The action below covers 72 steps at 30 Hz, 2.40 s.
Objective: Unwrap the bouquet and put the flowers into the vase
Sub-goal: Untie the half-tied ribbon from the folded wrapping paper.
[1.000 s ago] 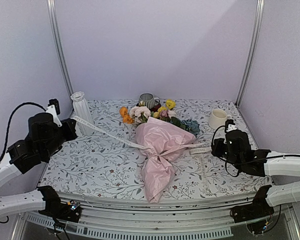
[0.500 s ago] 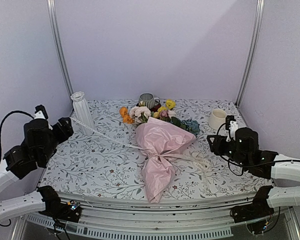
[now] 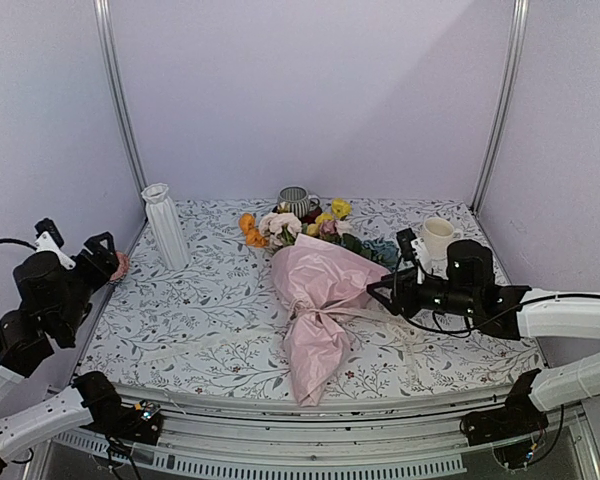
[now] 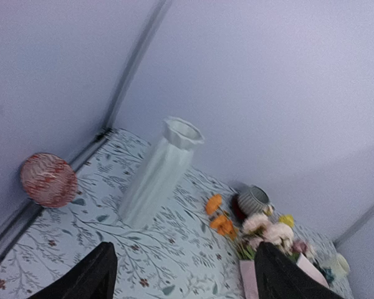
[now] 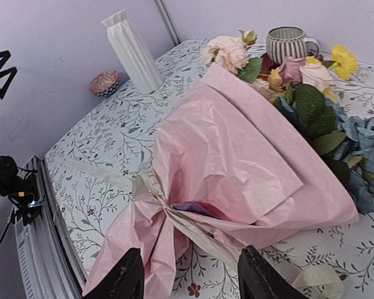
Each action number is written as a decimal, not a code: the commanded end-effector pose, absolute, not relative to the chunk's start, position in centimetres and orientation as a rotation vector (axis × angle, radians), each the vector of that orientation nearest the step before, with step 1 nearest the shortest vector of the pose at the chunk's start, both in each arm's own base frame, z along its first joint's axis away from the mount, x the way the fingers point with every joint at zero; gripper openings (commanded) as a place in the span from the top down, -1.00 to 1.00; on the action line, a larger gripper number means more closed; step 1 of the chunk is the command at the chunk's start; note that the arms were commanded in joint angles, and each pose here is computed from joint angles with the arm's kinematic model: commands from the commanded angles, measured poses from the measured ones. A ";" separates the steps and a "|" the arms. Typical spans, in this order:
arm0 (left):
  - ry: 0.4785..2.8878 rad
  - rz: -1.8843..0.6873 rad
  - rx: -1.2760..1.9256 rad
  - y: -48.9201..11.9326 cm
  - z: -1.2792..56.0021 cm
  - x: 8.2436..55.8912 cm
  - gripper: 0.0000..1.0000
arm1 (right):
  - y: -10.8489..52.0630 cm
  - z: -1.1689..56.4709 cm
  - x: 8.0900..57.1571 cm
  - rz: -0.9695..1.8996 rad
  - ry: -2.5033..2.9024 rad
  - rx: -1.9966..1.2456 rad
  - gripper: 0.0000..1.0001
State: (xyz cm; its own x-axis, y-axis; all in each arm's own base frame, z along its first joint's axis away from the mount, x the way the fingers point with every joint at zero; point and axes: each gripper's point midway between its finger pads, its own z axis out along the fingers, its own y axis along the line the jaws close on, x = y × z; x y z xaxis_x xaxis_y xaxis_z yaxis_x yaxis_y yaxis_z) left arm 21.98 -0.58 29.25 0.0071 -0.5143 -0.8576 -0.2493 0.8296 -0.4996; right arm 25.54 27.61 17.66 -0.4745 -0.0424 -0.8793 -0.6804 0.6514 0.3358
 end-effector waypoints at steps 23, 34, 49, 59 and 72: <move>1.927 -1.058 0.490 -27.4 18.7 21.9 -0.37 | 38.4 13.4 27.2 0.981 2.018 -0.885 0.13; 2.031 -1.044 0.594 -32.1 14.9 22.4 -0.11 | 39.7 9.7 27.7 0.971 2.124 -0.919 0.27; 2.139 -1.026 0.640 -36.0 10.5 23.3 0.09 | 40.2 6.9 25.7 1.010 2.188 -0.983 0.51; 2.194 -0.996 0.641 -36.9 8.1 23.3 0.15 | 41.1 10.7 24.7 1.134 2.072 -1.015 0.53; 2.169 -0.963 0.622 -36.9 8.2 23.0 0.14 | 40.9 12.9 24.5 1.148 2.016 -1.014 0.55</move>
